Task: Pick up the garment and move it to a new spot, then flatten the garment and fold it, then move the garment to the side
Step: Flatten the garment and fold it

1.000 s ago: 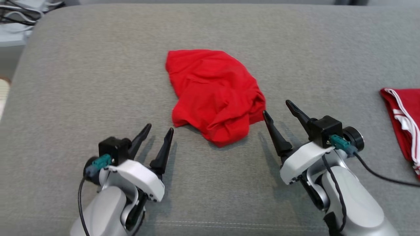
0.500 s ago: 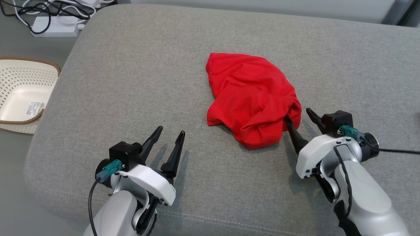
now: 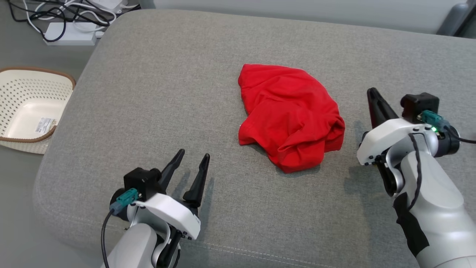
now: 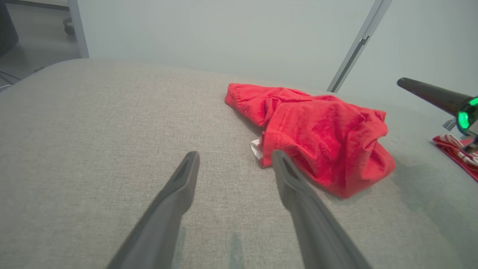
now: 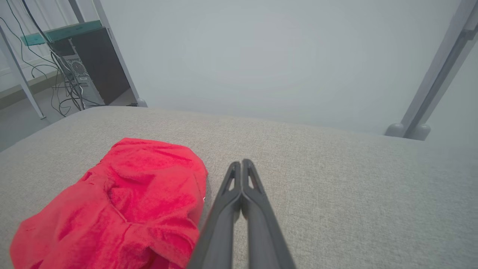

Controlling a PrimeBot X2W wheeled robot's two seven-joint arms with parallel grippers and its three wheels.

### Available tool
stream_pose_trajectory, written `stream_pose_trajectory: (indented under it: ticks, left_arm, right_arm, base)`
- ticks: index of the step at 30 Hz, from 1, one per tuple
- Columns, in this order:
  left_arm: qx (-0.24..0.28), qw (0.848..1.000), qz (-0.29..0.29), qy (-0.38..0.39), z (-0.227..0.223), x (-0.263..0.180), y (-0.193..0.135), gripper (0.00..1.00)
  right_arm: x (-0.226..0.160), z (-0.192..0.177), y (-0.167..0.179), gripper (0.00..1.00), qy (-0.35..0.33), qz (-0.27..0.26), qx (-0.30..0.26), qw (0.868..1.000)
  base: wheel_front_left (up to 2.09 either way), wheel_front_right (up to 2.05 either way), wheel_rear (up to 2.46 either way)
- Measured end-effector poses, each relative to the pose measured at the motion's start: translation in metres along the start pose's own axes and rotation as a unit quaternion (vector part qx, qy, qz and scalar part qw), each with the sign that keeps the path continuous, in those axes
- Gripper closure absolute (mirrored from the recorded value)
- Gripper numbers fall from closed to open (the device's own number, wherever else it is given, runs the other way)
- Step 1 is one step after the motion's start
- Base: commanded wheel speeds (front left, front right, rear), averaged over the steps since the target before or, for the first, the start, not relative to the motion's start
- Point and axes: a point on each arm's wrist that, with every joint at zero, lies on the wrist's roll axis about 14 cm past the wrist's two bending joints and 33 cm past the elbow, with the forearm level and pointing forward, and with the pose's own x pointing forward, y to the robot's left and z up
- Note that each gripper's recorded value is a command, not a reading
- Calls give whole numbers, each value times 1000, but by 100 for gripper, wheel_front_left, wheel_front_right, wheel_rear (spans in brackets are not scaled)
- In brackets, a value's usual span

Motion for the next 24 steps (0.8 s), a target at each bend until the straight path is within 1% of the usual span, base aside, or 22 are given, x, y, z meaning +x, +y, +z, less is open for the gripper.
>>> stream_pose_trajectory:
  ticks: [1,2,3,4,5,11,14,18,19,20,21,24]
  left_arm:
    - [0,1000,-1,2,-2,-1,-1,0]
    - [0,1000,-3,4,-4,-1,-3,0]
    - [-2,1000,-6,5,-4,-1,-5,0]
    - [-2,1000,-8,5,-5,0,-7,0]
    - [-3,1000,-11,6,-6,0,-9,0]
    - [-3,1000,-19,17,-13,1,-15,0]
    - [-7,1000,-14,21,-16,0,-11,0]
    - [-10,1000,-6,21,-16,-2,-6,0]
    - [-10,1000,-3,20,-16,-3,-4,0]
    - [-10,1000,1,19,-16,-3,-1,0]
    - [-11,1000,5,19,-15,-4,2,0]
    - [-14,1000,19,18,-15,-9,11,0]
  right_arm:
    - [-1,0,2,100,2,4,-6,1000]
    - [-2,-4,5,96,14,11,-11,1000]
    - [-3,-9,9,56,25,18,-12,999]
    - [-4,-15,15,11,38,26,-16,999]
    - [-6,-21,19,0,48,33,-18,998]
    - [-17,-59,26,0,103,51,-26,993]
    - [-16,-69,23,0,118,53,-34,991]
    - [-6,-75,31,0,130,65,-34,989]
    - [-2,-75,35,18,133,70,-33,988]
    - [2,-76,39,66,136,75,-33,987]
    - [6,-75,42,100,134,77,-25,988]
    - [19,-66,51,100,112,84,-9,990]
  base:
    - [0,0,0]
    - [0,0,0]
    - [0,0,0]
    - [0,0,0]
    - [0,0,0]
    - [0,0,0]
    - [0,0,0]
    - [0,0,0]
    - [0,0,0]
    - [0,0,0]
    - [0,0,0]
    - [0,0,0]
